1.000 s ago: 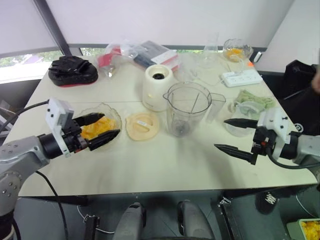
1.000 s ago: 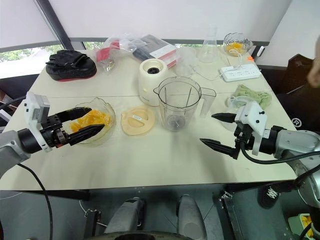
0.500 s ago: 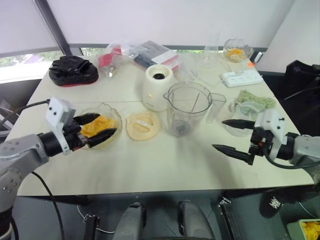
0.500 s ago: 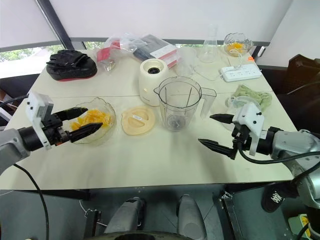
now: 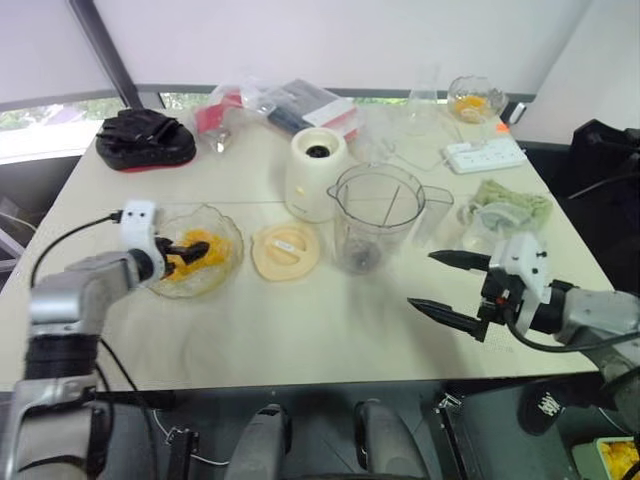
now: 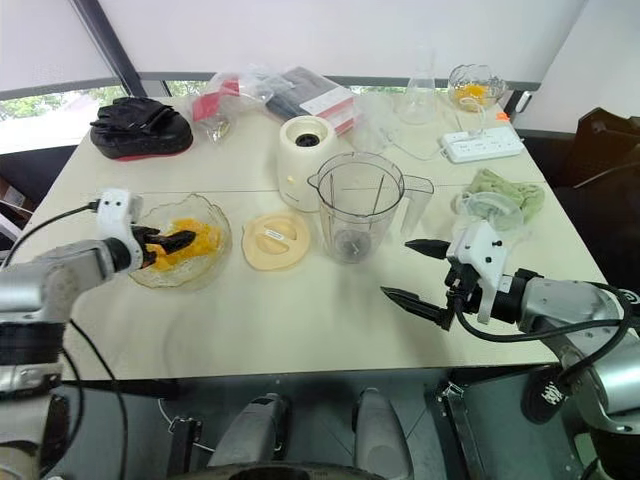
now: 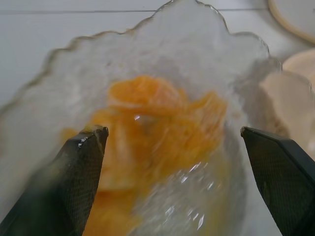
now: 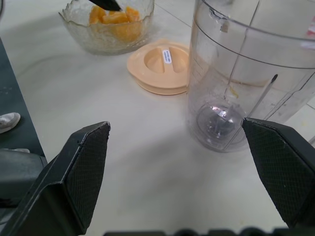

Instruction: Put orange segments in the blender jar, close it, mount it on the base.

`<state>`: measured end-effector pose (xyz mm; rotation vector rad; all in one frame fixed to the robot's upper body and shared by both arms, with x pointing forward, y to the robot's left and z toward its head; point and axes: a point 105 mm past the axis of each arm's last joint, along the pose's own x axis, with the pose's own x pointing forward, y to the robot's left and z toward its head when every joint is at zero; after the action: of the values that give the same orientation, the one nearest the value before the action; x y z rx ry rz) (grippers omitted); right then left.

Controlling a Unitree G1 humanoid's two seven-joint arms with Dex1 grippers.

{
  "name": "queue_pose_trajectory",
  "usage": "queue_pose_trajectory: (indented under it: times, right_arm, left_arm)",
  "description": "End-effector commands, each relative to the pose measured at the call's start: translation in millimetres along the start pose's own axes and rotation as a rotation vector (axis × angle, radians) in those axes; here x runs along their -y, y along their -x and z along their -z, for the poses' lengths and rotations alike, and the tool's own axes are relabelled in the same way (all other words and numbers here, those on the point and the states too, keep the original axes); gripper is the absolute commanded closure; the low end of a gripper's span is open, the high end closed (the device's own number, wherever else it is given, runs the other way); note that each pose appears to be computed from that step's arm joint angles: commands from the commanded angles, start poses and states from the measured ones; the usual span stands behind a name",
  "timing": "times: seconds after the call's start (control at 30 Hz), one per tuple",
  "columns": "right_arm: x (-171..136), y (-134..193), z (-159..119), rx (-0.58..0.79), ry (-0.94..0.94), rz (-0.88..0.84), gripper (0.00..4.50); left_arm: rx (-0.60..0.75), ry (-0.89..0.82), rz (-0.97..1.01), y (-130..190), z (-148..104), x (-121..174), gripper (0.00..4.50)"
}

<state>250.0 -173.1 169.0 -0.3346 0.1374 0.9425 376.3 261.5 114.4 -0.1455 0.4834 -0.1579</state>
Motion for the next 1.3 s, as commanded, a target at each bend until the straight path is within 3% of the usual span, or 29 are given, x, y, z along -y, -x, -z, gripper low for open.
queue_pose_trajectory:
  times: [0.03,0.23,0.47,1.07,1.3]
  right_arm:
    - [-1,0,-12,0.032,0.054,0.011,0.02]
    - [-3,3,-11,0.018,0.056,0.023,0.02]
    - [-2,3,-12,0.017,0.06,0.037,0.02]
    - [3,2,-9,0.006,0.066,0.066,0.02]
    - [3,2,-9,0.002,0.069,0.072,0.02]
  left_arm:
    - [0.064,0.067,-0.046,-1,-18,-9,0.0]
    - [0.072,0.295,-0.119,-19,-18,-6,0.0]
    - [0.065,0.39,-0.159,-28,-12,-5,0.0]
    - [0.031,0.52,-0.201,-41,-5,-3,0.0]
    - [-0.026,0.471,-0.233,-43,-2,-5,0.0]
